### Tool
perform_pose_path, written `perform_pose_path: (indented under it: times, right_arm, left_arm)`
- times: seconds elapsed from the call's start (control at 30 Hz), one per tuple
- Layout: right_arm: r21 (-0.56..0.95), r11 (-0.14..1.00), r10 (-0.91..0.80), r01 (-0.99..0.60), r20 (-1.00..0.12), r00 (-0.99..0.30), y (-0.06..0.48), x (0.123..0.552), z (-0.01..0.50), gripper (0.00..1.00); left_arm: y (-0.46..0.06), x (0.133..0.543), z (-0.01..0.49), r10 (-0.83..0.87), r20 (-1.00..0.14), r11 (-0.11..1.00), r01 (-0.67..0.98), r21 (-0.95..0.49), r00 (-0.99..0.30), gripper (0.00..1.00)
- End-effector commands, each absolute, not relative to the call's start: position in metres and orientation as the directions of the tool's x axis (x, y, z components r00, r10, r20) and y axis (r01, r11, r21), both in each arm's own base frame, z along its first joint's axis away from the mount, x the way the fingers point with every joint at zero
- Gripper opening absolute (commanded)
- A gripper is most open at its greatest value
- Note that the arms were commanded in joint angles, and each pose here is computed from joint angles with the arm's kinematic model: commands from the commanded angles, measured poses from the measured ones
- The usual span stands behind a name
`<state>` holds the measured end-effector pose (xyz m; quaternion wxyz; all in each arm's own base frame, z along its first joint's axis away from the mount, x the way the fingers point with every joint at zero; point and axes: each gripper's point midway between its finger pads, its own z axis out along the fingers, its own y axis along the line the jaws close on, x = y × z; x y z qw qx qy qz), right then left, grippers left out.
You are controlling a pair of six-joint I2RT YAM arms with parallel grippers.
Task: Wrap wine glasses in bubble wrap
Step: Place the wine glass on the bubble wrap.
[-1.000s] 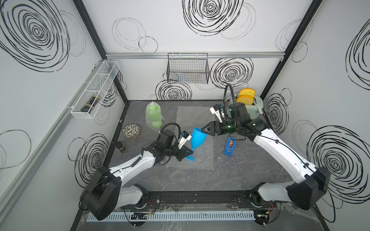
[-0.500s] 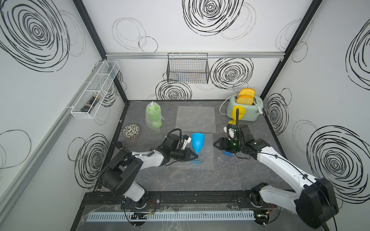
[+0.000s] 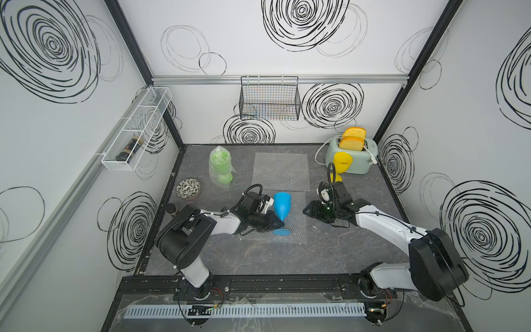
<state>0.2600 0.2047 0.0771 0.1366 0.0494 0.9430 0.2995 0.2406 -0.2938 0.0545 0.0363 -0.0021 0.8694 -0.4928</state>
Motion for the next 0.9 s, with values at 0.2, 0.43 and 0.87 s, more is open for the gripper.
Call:
perform_pose_path:
  times: [0.2,0.43,0.87]
  right_arm:
    - [0.577,0.817,0.175,0.011,-0.229,-0.958,0.216,0.267,0.076,0.61]
    - [0.56,0.828,0.18,0.026,-0.221,-0.959,0.217,0.273,0.066,0.61]
    - [0.547,0.836,0.163,0.032,-0.193,-0.968,0.222,0.281,0.05,0.61]
  left_arm:
    - [-0.297,0.24,0.057,-0.049,-0.055,0.505,0.023,-0.863,-0.997,0.0]
    - [-0.294,0.238,0.035,-0.047,0.004,0.551,-0.029,-0.834,-0.999,0.02]
    - [-0.282,0.246,0.05,-0.071,-0.062,0.569,0.011,-0.822,-0.996,0.5]
